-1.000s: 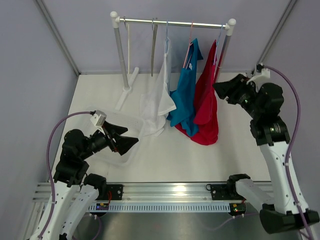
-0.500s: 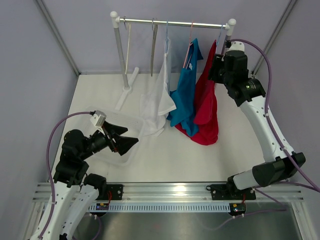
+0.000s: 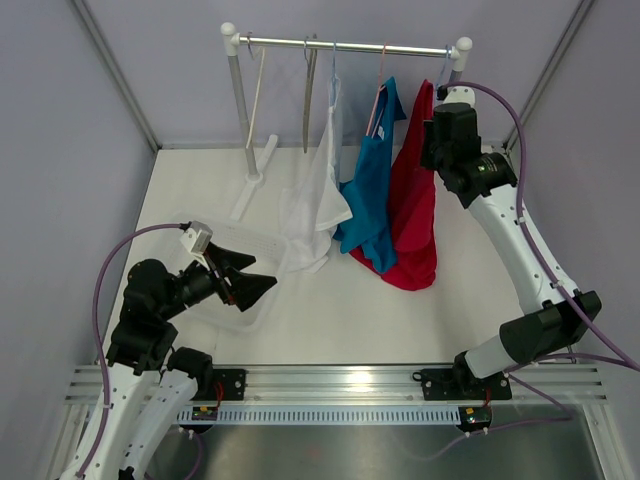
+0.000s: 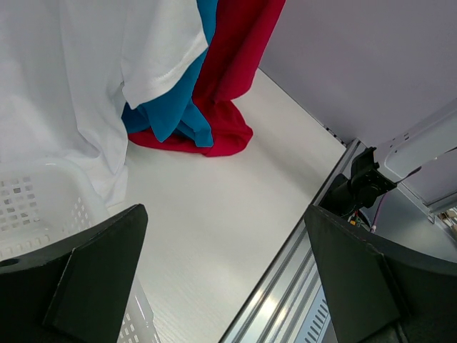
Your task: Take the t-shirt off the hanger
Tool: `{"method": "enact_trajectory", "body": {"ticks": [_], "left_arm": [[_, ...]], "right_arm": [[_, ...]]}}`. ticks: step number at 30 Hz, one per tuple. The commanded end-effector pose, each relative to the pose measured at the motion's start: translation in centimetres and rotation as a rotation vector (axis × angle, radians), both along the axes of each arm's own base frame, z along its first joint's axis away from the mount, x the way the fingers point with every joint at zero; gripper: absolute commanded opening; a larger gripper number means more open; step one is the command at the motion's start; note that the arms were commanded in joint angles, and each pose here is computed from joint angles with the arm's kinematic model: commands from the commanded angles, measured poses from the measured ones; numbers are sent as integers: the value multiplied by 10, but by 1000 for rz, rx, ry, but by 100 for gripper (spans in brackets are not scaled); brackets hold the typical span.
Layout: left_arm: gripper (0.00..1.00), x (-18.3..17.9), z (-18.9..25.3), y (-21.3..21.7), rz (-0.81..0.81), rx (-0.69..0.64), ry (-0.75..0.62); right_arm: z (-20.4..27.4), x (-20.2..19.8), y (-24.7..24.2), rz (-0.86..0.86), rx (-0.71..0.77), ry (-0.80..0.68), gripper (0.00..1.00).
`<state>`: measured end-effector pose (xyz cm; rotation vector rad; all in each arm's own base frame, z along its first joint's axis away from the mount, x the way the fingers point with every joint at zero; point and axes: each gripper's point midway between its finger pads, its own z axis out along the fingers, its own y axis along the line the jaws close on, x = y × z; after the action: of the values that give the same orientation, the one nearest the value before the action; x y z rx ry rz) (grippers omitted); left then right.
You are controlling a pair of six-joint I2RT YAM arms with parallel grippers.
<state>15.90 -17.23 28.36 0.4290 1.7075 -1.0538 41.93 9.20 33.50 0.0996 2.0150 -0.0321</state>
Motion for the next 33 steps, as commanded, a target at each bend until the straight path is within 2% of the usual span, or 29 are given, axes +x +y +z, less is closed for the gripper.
{"method": "enact_trajectory", "body": {"ticks": [1, 6, 14, 20, 21, 23, 24, 30, 31, 32, 33], "left_arm": [[99, -2, 10, -2, -19, -17, -33], [99, 2, 6, -3, -16, -13, -10], [99, 10, 3, -1, 16, -13, 20], [99, 4, 28, -8, -15, -109, 40], [99, 2, 32, -8, -18, -118, 41], [99, -2, 48, -9, -21, -147, 29], [99, -3, 53, -9, -22, -160, 26], [99, -7, 77, -39, -83, -216, 66], [99, 3, 79, -44, -29, -218, 74], [99, -7, 71, -70, -96, -186, 117], [99, -9, 83, -81, -98, -184, 95]], "right_arm": [[36, -1, -3, -13, -21, -118, 0], [79, -19, 5, 57, 45, -284, 0], [95, -44, 4, 101, 96, -386, 0], [56, -73, 8, 123, 211, -338, 0], [29, -76, 8, 119, 212, -290, 0], [24, -97, 9, 129, 288, -287, 0], [5, -103, 11, 142, 301, -250, 0], [2, -172, 26, 293, 444, -247, 0], [5, -182, 30, 333, 465, -246, 0], [7, -194, 28, 352, 479, -251, 0], [7, -200, 31, 374, 490, -245, 0]]}}
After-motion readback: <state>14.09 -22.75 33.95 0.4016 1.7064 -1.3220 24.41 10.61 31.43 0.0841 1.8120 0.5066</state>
